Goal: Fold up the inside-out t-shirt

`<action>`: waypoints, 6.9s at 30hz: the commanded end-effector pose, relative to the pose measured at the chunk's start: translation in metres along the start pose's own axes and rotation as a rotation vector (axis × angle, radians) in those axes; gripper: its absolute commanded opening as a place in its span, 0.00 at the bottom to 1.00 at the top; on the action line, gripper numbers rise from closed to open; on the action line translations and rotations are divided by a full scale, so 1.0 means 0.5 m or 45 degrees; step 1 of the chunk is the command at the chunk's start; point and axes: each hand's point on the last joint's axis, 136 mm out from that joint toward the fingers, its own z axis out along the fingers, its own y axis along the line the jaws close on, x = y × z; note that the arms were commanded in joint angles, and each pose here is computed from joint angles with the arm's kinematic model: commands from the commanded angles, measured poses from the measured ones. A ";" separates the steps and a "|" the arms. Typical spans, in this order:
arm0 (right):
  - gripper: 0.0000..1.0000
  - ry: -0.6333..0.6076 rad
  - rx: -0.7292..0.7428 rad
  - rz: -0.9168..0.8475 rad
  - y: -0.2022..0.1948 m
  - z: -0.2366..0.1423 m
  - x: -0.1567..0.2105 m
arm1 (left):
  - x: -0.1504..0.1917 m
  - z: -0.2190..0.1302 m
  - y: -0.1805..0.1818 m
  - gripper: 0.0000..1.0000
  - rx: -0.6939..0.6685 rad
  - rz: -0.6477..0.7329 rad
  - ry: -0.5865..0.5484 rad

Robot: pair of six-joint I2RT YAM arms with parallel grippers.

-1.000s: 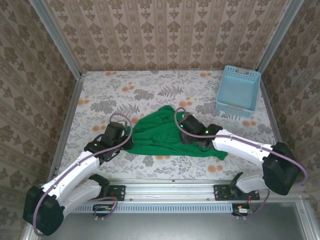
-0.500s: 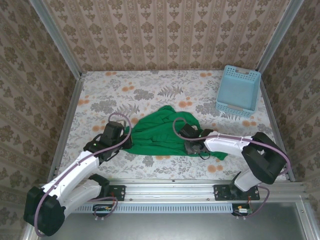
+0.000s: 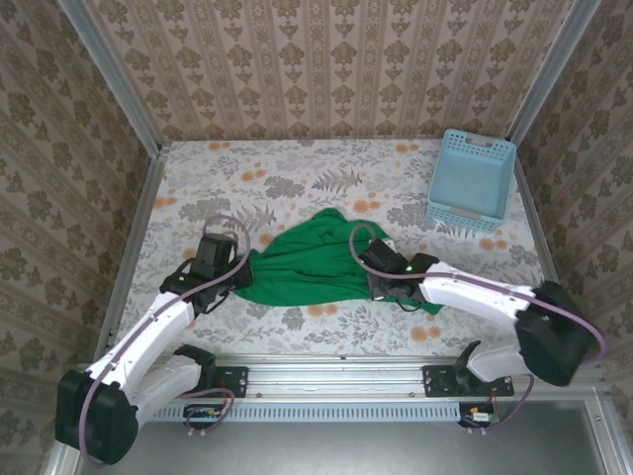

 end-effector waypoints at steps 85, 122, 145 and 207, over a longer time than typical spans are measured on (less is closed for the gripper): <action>0.16 -0.189 -0.111 -0.231 0.078 -0.196 -0.029 | -0.273 -0.178 -0.105 0.00 0.162 0.038 -0.274; 0.00 -0.321 -0.053 -0.659 0.153 -0.178 -0.046 | -0.323 -0.154 -0.073 0.00 0.144 -0.039 -0.258; 0.00 -0.601 -0.393 -0.506 0.296 -0.402 -0.196 | -0.532 -0.260 0.033 0.00 0.130 -0.369 -0.494; 0.50 -0.273 0.047 0.764 -0.140 -0.081 0.054 | -0.426 0.158 -0.303 0.87 -0.031 0.293 0.075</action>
